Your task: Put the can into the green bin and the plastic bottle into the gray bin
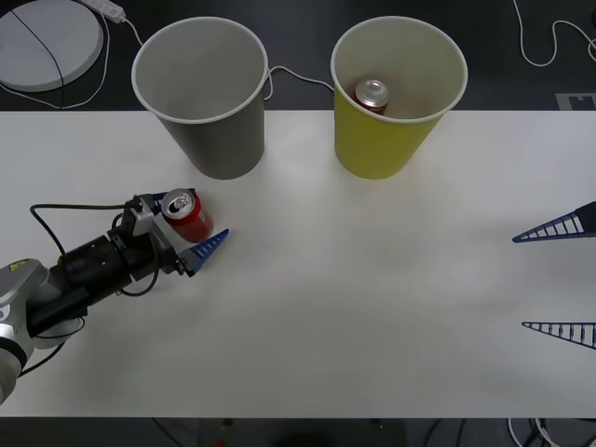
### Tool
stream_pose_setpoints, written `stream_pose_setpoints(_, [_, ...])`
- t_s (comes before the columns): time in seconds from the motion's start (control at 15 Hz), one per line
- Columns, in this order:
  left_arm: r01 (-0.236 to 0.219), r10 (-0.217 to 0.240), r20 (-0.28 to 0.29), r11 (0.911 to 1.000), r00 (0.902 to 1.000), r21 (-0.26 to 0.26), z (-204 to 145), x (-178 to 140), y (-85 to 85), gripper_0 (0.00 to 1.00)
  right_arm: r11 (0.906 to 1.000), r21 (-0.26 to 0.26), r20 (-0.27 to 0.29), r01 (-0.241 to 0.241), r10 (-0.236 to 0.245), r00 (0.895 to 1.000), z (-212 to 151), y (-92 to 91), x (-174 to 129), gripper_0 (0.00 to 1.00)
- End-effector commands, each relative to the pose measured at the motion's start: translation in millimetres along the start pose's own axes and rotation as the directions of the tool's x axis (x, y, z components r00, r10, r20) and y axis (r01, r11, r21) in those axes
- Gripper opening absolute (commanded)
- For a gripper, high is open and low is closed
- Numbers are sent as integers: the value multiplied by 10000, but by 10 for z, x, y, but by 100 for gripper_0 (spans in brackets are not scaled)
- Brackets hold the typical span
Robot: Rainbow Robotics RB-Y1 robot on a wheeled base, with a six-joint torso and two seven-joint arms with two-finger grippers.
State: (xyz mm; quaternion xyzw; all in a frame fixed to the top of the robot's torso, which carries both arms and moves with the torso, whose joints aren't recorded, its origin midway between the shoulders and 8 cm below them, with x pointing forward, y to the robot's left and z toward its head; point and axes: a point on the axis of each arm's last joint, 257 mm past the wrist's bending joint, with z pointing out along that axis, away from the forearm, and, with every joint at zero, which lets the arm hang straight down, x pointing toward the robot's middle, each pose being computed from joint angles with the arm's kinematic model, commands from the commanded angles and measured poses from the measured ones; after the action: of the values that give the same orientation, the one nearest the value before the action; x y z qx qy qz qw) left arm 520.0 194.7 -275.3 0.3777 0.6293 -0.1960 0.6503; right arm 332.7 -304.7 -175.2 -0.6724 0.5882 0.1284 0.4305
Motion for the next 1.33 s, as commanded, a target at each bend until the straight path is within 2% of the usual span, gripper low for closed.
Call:
stream_pose_setpoints(0.07, [-6, 6, 30, 10000, 10000, 33, 15, -15, -6, 5, 10000, 0, 0, 1, -1, 10000, 0, 0, 0, 100])
stream_pose_setpoints(0.13, [-81, 81, 24, 9999, 10000, 120, 19, -23, -15, 0, 10000, 0, 0, 1, -1, 10000, 0, 0, 0, 100])
stream_pose_setpoints(0.53, [-100, 100, -16, 9995, 9999, 300, 12, -32, -30, 0, 10000, 0, 0, 1, -1, 10000, 0, 0, 0, 100])
stream_pose_setpoints(0.87, [-247, 262, -251, 9980, 9993, 589, -150, -69, 73, 0, 10000, 0, 0, 1, -1, 10000, 0, 0, 0, 100])
stream_pose_setpoints(0.93, [24, 2, -359, 9974, 9994, 723, -201, -83, 78, 0, 10000, 0, 0, 1, -1, 10000, 0, 0, 0, 100])
stream_pose_setpoints(1.13, [401, -309, -806, 9925, 9963, 1155, -368, -172, 54, 0, 10000, 0, 0, 1, -1, 10000, 0, 0, 0, 100])
stream_pose_setpoints(1.33, [599, -357, -1543, 9861, 9874, 1553, -572, -231, 14, 0, 10000, 0, 0, 1, -1, 10000, 0, 0, 0, 100])
